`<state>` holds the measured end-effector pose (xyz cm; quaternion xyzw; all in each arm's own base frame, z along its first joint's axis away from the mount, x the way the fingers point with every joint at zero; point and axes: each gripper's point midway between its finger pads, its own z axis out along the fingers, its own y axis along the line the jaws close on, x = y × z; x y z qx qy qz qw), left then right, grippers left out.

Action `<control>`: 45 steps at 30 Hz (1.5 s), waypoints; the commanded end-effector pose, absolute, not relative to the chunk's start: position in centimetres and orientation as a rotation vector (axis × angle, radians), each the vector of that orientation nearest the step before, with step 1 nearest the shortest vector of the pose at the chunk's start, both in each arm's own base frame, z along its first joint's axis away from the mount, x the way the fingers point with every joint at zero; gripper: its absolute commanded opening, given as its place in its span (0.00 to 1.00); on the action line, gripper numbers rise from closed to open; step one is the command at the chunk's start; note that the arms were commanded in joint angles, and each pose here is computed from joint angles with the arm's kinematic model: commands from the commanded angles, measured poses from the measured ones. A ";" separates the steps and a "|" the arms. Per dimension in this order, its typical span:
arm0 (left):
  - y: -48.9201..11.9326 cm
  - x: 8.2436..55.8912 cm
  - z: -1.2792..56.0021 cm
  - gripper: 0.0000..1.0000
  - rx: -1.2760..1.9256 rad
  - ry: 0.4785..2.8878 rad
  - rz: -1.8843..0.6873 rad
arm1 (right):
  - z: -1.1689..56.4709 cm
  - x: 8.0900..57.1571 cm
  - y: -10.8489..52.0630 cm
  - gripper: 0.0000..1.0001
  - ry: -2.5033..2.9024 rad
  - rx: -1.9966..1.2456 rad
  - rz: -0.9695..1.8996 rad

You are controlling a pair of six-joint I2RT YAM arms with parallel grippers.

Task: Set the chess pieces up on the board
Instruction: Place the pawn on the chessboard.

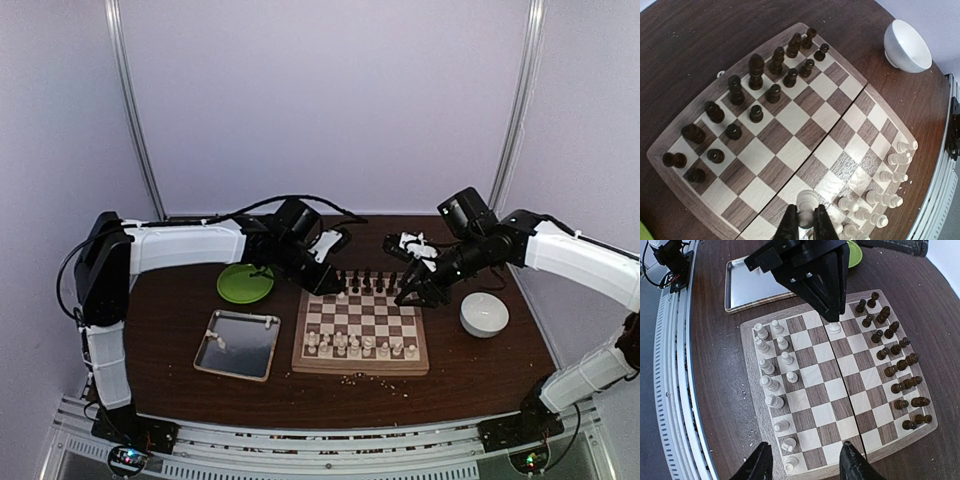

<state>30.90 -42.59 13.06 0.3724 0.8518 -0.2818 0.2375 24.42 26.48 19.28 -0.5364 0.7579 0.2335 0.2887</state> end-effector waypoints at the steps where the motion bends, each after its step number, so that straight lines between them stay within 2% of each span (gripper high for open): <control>1: -44.2 31.2 12.1 0.00 1.126 2.325 -0.662 | 19.6 24.3 25.2 0.46 2.027 -1.384 0.642; 6: -46.2 30.9 10.1 0.00 1.231 2.338 -0.565 | 19.4 24.4 24.8 0.46 2.031 -1.369 0.638; 18: -49.0 29.5 7.3 0.02 1.349 2.343 -0.528 | 18.7 24.5 25.0 0.46 2.042 -1.368 0.654; 20: -49.0 29.4 7.2 0.07 1.356 2.343 -0.525 | 18.5 24.6 25.0 0.46 2.049 -1.368 0.653; 24: -49.1 29.5 7.9 0.26 1.348 2.334 -0.536 | 18.3 25.0 25.0 0.47 2.062 -1.373 0.641; 28: -49.1 29.9 10.7 0.34 1.304 2.304 -0.580 | 18.6 25.6 25.2 0.47 2.063 -1.379 0.625; 36: -43.4 33.0 19.5 0.41 0.971 2.199 -0.690 | 17.6 28.1 25.8 0.46 2.086 -1.408 0.484; 41: -36.8 35.4 20.5 0.42 0.702 2.222 -0.610 | 14.4 28.9 27.6 0.46 2.217 -1.460 0.486; 45: -32.7 35.5 19.9 0.41 0.562 2.234 -0.572 | 12.3 29.0 29.4 0.47 2.248 -1.532 0.464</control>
